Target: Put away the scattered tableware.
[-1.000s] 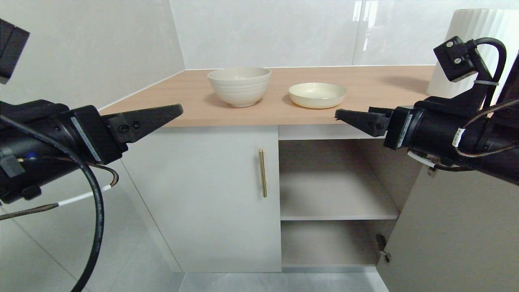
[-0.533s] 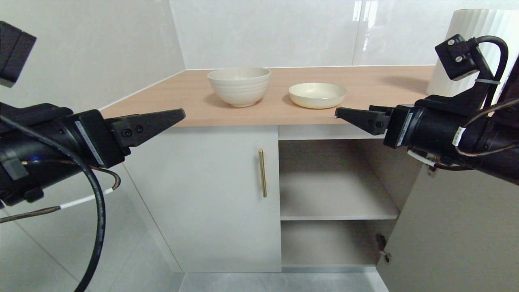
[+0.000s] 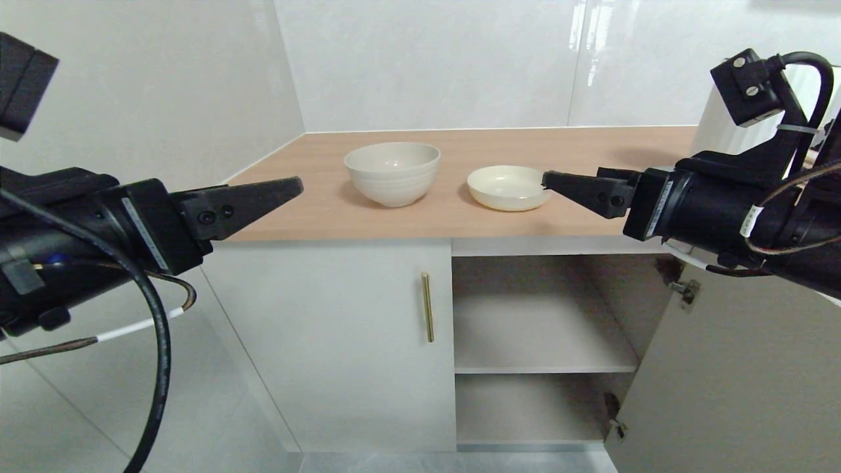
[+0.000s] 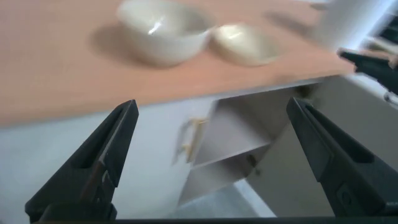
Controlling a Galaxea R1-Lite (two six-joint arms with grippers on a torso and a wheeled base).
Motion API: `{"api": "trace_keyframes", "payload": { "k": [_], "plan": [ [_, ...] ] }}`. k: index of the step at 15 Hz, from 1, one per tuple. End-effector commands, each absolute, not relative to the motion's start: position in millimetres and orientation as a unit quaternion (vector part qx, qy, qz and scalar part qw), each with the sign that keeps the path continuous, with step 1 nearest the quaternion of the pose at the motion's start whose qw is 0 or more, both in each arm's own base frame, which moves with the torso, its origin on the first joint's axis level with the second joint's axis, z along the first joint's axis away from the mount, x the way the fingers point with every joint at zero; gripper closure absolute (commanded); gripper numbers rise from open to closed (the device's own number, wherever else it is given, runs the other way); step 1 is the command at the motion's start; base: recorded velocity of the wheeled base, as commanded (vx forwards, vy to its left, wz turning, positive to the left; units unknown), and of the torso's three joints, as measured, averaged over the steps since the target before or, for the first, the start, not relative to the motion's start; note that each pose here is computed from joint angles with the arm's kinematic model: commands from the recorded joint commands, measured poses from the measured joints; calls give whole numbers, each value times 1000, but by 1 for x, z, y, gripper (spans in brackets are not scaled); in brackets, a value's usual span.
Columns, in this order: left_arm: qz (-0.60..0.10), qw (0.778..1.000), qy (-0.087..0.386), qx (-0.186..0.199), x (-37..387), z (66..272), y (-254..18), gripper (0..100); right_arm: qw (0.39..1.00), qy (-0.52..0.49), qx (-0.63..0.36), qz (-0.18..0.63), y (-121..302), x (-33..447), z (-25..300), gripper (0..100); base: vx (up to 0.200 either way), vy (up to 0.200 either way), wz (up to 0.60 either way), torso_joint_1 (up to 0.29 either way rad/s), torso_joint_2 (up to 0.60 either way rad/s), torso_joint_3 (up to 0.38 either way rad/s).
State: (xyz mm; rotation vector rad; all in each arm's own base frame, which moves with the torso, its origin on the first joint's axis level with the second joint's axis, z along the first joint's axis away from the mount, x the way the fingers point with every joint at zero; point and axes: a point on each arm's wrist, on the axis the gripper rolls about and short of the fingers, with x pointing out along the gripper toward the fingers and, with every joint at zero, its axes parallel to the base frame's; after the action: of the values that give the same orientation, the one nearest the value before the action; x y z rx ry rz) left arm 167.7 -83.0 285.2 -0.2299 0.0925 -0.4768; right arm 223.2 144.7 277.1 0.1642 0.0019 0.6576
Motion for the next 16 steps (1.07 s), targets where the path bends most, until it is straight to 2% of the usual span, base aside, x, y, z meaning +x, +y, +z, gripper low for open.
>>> {"api": "trace_keyframes", "payload": {
  "k": [1,7,11,13,14,16],
  "plan": [
    [-233,965,50,-113,170,284,-83,0,943,3,80,322,144,223,277,0,0,0,0,90,-496,-334],
    [-240,962,67,-109,179,278,-89,0,942,-1,82,325,146,225,279,0,0,0,0,142,-464,-328],
    [-244,961,65,-110,200,290,-98,0,943,-10,98,317,152,243,288,0,0,0,0,89,-254,-174],
    [-205,969,90,-108,240,299,-98,0,961,8,97,259,171,284,273,0,0,0,0,11,-25,-16],
    [-191,970,105,-107,256,303,-98,0,977,16,67,201,173,294,261,0,0,0,0,0,0,0],
    [-170,970,139,-105,282,309,-99,0,986,31,44,159,175,304,254,0,0,0,0,0,0,0]
  ]
}}
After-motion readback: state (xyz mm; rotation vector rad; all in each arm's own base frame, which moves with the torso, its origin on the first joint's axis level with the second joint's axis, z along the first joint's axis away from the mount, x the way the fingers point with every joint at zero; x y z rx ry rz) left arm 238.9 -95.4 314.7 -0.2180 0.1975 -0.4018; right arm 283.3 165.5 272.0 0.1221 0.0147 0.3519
